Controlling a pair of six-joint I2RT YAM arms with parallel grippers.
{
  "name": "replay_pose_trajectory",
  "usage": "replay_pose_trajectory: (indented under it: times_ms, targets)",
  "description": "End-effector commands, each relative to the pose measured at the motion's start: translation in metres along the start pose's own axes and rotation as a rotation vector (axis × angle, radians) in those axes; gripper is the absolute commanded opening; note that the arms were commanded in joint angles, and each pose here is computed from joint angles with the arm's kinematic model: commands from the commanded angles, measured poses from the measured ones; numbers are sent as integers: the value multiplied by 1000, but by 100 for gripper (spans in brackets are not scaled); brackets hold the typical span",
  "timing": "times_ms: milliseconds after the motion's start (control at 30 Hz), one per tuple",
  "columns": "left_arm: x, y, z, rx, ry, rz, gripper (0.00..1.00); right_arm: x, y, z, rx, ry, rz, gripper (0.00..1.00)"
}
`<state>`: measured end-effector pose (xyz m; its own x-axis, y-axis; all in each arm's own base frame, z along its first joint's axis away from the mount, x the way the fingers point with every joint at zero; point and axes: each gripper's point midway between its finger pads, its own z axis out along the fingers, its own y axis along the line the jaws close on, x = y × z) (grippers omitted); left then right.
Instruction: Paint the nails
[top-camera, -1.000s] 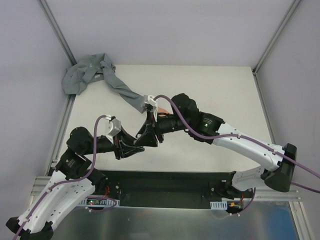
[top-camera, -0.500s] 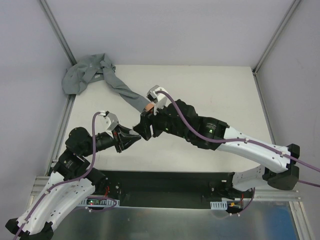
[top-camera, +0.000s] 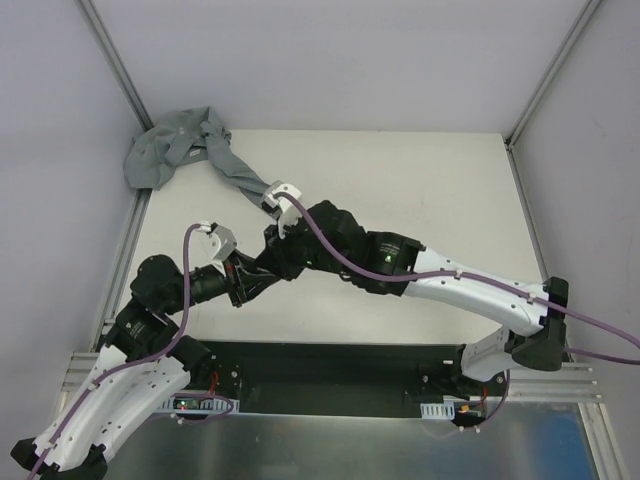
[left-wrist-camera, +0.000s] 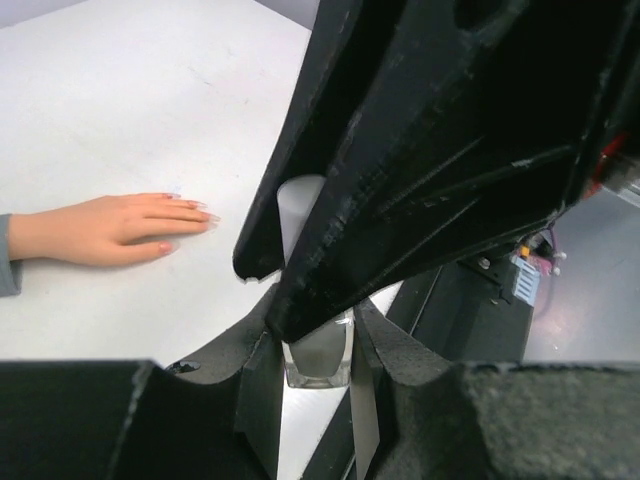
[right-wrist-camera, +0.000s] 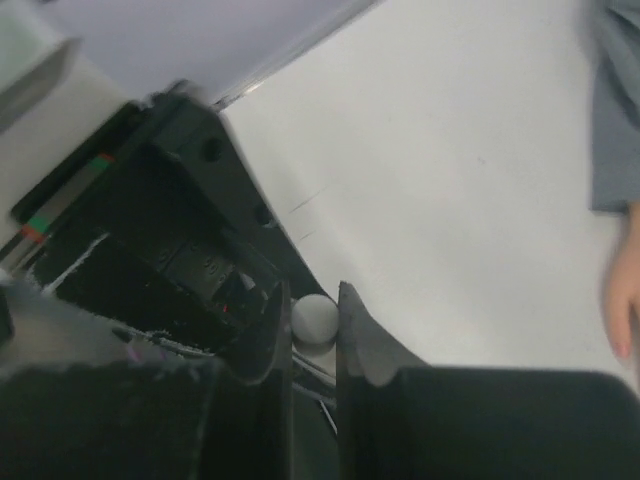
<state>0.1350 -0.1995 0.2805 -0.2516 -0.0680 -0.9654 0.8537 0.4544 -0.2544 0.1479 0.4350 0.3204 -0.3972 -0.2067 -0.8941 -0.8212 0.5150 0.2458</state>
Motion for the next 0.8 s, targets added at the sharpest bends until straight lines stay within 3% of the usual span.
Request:
replay_pose_trajectory:
  times_ms: [0,67,100,400,433,500,533,600,700,767]
  targets:
    - [-26,-67,-14,352,-33,61,0,4,75,-60,-732,-8,-211,0]
    - [-20,-105,-32,613,34,39,0,16,70,-75,-871,57,-145,0]
    - [-21,-109,-34,643,34,37,0,16,69,-79,-886,68,-137,0]
    - [-27,-69,-13,371,-63,58,0,1,39,-71,-701,-15,-49,0]
    - [-28,-64,-11,344,-65,58,0,-2,36,-69,-660,-16,-5,11]
    - [-24,-53,-8,283,-57,63,0,-10,15,-58,-487,-43,55,21]
    - [-27,-42,-5,215,-70,64,0,-10,11,-56,-438,-46,83,37]
    - [-26,-28,-4,135,-68,73,0,-15,-11,-54,-262,-74,105,54]
    - [-27,-9,-4,23,-78,78,0,-20,-28,-56,-77,-87,139,70]
    - [-29,-2,-5,-18,-94,82,0,-23,-36,-56,7,-96,179,72]
